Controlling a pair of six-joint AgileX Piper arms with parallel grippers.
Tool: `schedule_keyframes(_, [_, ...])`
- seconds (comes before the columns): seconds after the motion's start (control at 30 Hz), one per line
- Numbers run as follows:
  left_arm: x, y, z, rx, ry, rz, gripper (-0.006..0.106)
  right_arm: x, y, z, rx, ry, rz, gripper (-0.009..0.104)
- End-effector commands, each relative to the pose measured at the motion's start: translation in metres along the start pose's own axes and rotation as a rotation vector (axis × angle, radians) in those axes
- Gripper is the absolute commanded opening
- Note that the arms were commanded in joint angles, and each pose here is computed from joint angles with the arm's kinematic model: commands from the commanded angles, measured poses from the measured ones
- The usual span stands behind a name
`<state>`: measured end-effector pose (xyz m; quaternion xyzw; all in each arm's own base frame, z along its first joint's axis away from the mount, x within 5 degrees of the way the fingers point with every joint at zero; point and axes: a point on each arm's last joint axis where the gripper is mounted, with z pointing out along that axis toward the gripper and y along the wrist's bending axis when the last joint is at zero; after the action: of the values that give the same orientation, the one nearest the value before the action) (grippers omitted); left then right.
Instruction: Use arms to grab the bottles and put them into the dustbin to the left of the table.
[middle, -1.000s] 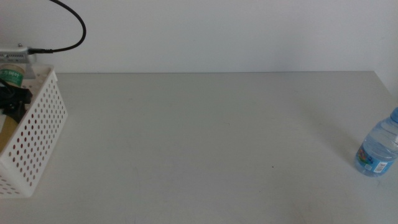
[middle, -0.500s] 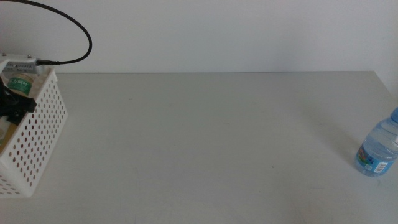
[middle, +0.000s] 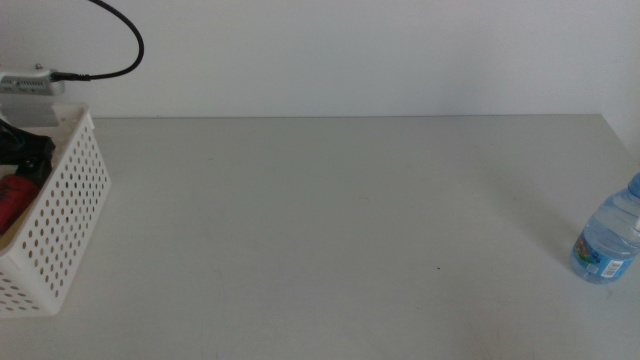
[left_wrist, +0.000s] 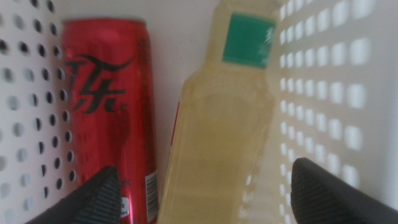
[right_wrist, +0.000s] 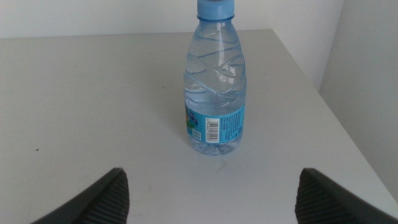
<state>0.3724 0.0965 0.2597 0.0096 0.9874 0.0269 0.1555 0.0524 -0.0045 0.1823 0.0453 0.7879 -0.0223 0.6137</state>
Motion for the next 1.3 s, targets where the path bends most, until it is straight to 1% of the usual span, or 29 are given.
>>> schedule_keyframes(0.0, [-0.006,-0.005,-0.049,-0.010,-0.156,-0.019,0.093,-0.016,0.000,-0.005,0.007,-0.124,-0.020,0.075])
schedule_keyframes(0.07, [-0.007,-0.014,-0.066,0.012,-0.228,-0.019,0.093,-0.016,0.000,-0.005,0.007,-0.124,-0.020,0.075])
schedule_keyframes(0.13, [-0.011,-0.028,-0.091,0.036,-0.355,-0.015,0.093,-0.016,0.000,-0.005,0.007,-0.124,-0.020,0.075])
schedule_keyframes(0.27, [-0.009,-0.060,-0.136,0.061,-0.534,0.091,0.093,-0.016,0.000,-0.005,0.007,-0.124,-0.020,0.075])
schedule_keyframes(0.43, [0.010,-0.101,-0.179,0.165,-0.605,0.180,0.093,-0.016,0.000,-0.005,0.007,-0.124,-0.020,0.075])
schedule_keyframes(0.6, [0.035,-0.136,-0.213,0.233,-0.660,0.298,0.093,-0.016,0.000,-0.005,0.007,-0.124,-0.020,0.075])
schedule_keyframes(0.67, [0.047,-0.149,-0.223,0.246,-0.689,0.357,0.093,-0.016,0.000,-0.005,0.007,-0.124,-0.020,0.075])
schedule_keyframes(0.77, [0.075,-0.169,-0.233,0.262,-0.750,0.443,0.093,-0.016,0.000,-0.005,0.007,-0.124,-0.020,0.075])
schedule_keyframes(0.8, [0.087,-0.173,-0.235,0.271,-0.780,0.446,0.093,-0.016,0.000,-0.005,0.007,-0.124,-0.020,0.075])
schedule_keyframes(0.97, [0.153,-0.172,-0.240,0.358,-0.903,0.438,0.093,-0.016,0.000,-0.005,0.007,-0.124,-0.020,0.075])
schedule_keyframes(1.13, [0.222,-0.145,-0.234,0.394,-0.981,0.459,0.093,-0.016,0.000,-0.005,0.007,-0.124,-0.020,0.075])
schedule_keyframes(1.27, [0.264,-0.127,-0.232,0.453,-1.051,0.428,0.093,-0.016,0.000,-0.005,0.007,-0.124,-0.020,0.075])
